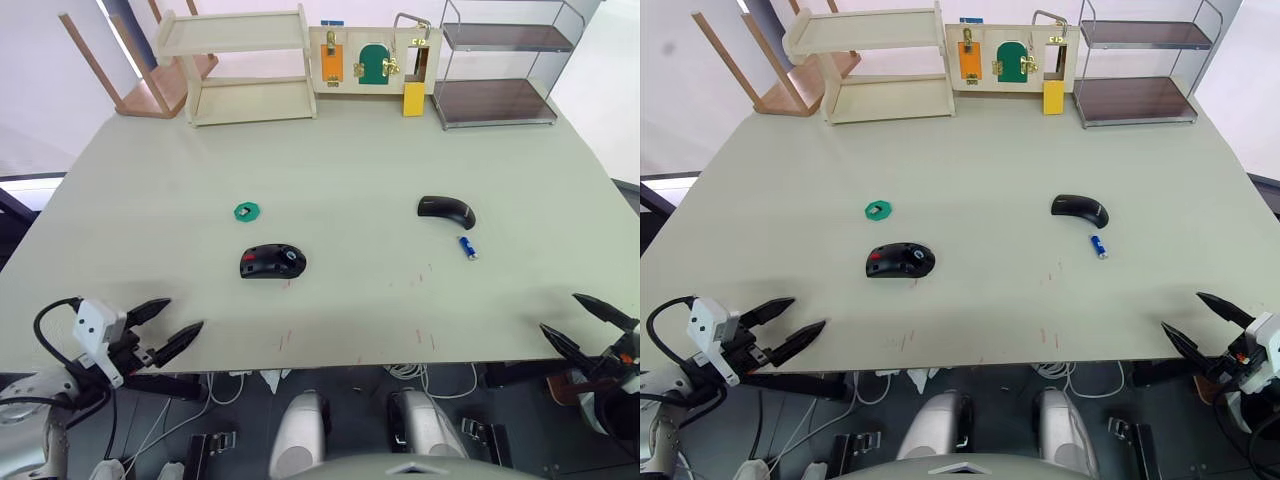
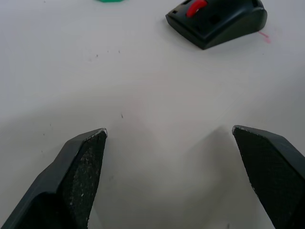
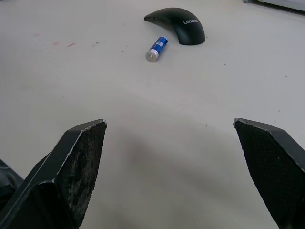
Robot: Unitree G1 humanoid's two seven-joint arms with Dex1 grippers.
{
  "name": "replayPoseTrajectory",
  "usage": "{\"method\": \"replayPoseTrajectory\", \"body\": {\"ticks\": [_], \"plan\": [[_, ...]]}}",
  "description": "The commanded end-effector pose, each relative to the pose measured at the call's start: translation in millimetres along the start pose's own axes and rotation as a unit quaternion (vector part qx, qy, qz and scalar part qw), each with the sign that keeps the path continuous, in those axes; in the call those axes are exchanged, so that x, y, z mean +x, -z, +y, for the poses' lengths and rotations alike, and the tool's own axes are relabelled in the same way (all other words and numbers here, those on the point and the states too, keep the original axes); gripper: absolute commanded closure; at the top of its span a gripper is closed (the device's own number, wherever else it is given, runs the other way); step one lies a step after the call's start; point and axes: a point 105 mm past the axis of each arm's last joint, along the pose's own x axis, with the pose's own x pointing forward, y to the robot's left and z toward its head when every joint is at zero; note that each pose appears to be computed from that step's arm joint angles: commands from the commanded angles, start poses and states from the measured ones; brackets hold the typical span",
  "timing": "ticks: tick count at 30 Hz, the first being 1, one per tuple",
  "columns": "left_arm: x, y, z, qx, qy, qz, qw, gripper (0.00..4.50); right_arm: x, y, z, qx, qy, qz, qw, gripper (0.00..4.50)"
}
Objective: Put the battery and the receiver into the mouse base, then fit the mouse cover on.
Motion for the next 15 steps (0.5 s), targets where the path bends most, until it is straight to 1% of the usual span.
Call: {"method": "replayPoseTrajectory", "body": {"ticks": [1,4,6,10,11,13,15], "plan": [[2,-20,2,0.000,0.041,-0.035,0.999,0.03,6,-17,8,-0.002,-0.035,-0.024,0.999,0.00],[10,-35,7,0.010,0.067,-0.058,0.996,0.03,12,-28,18,0.011,-0.070,-0.053,0.996,0.00],[18,-41,12,0.038,0.083,-0.057,0.994,0.03,17,-33,27,0.012,-0.103,-0.063,0.993,0.00],[34,-51,17,0.070,0.120,-0.059,0.989,0.03,23,-41,44,0.021,-0.160,-0.084,0.983,0.00],[38,-54,13,0.077,0.149,-0.065,0.984,0.03,24,-43,49,0.024,-0.178,-0.088,0.980,0.00],[50,-56,8,0.112,0.194,-0.054,0.973,0.03,26,-45,57,0.031,-0.207,-0.095,0.973,0.00],[61,-60,7,0.134,0.218,-0.052,0.965,0.03,28,-46,62,0.033,-0.223,-0.095,0.970,0.00]]}}
